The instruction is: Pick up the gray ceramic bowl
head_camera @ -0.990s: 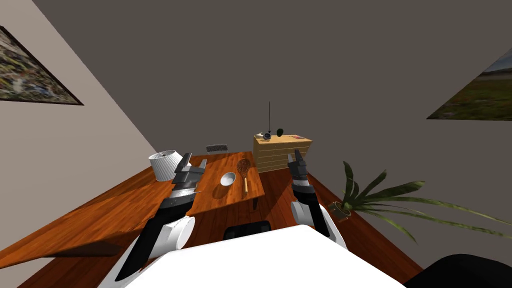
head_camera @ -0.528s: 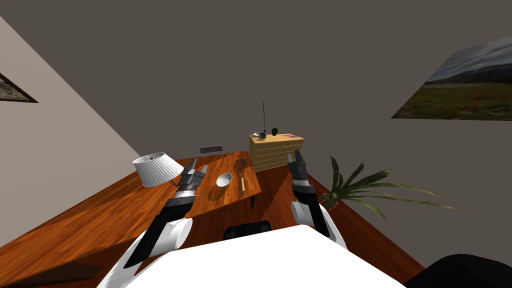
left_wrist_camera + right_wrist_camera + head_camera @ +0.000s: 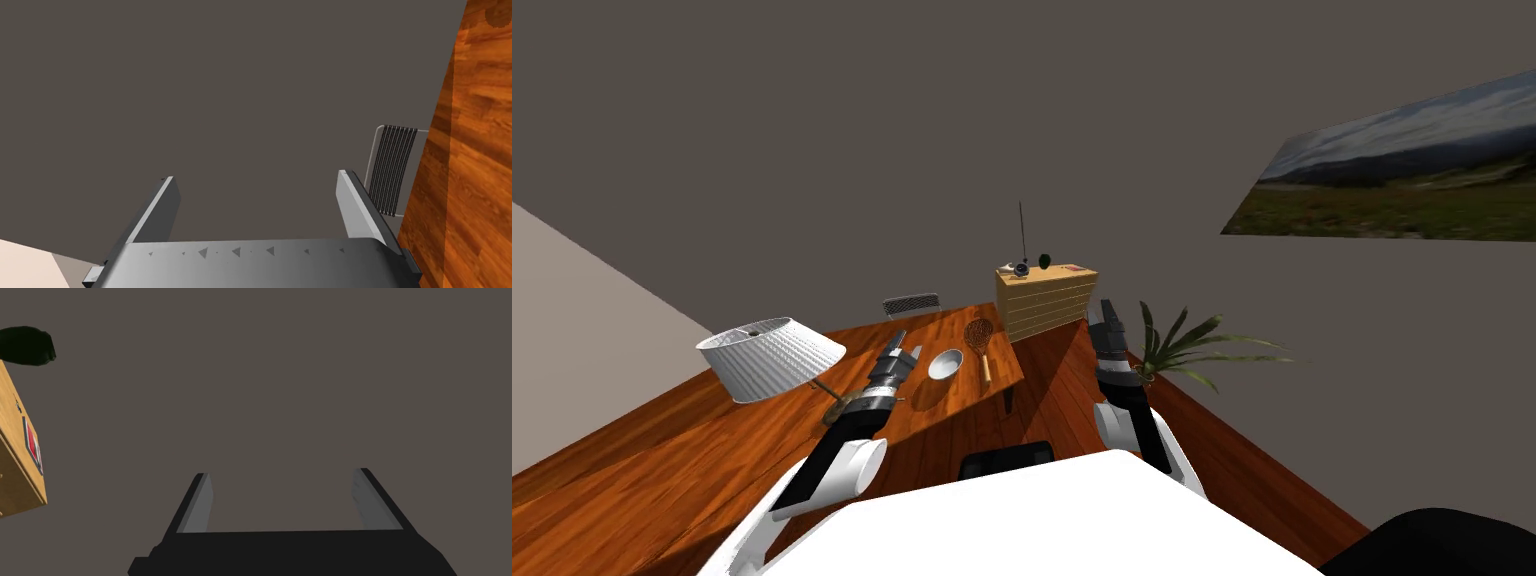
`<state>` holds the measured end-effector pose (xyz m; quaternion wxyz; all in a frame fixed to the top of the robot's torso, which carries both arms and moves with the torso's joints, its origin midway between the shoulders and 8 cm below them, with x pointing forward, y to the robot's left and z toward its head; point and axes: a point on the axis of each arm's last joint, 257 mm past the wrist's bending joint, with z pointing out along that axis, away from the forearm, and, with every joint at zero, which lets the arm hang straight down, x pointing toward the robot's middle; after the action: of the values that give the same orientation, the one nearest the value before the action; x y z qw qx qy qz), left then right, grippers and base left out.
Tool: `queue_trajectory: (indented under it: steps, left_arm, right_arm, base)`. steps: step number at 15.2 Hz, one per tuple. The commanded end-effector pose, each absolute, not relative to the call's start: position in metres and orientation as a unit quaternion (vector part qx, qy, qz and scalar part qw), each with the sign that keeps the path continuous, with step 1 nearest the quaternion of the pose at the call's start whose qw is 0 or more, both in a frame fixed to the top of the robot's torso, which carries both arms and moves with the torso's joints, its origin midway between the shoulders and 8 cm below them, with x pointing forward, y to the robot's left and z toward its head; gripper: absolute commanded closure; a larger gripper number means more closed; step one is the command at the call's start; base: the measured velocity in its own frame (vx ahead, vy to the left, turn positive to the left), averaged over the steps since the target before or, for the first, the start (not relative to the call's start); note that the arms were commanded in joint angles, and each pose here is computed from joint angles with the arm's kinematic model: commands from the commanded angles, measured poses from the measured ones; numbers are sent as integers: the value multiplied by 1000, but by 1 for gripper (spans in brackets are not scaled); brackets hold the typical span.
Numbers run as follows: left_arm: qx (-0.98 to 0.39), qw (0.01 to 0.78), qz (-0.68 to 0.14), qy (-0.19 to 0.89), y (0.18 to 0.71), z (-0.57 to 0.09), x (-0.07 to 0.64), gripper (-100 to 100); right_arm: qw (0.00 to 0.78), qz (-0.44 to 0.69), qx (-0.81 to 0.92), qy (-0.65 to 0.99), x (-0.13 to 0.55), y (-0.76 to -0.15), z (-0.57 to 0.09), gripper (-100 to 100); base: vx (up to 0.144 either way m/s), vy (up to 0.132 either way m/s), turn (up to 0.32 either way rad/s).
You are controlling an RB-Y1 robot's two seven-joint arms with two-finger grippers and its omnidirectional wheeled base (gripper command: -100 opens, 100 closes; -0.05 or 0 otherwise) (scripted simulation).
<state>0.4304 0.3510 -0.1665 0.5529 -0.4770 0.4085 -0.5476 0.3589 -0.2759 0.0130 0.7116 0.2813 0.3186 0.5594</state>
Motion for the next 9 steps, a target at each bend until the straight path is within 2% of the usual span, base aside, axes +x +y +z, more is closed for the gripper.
queue_trajectory:
  steps: [1, 3, 9]
  left_arm:
    - [-500, 543, -529, 418, 363, -193, 430, -100]
    - [-522, 535, -512, 423, 380, -214, 432, -100]
    - [-575, 515, -468, 431, 418, -268, 428, -100]
  right_arm:
    - [712, 559, 281, 319, 359, -276, 13, 0]
    - [712, 559, 281, 319, 359, -276, 13, 0]
    - [712, 559, 281, 319, 359, -276, 13, 0]
  base:
    - [-41, 0, -217]
    - [-40, -3, -261]
    - [-24, 0, -172]
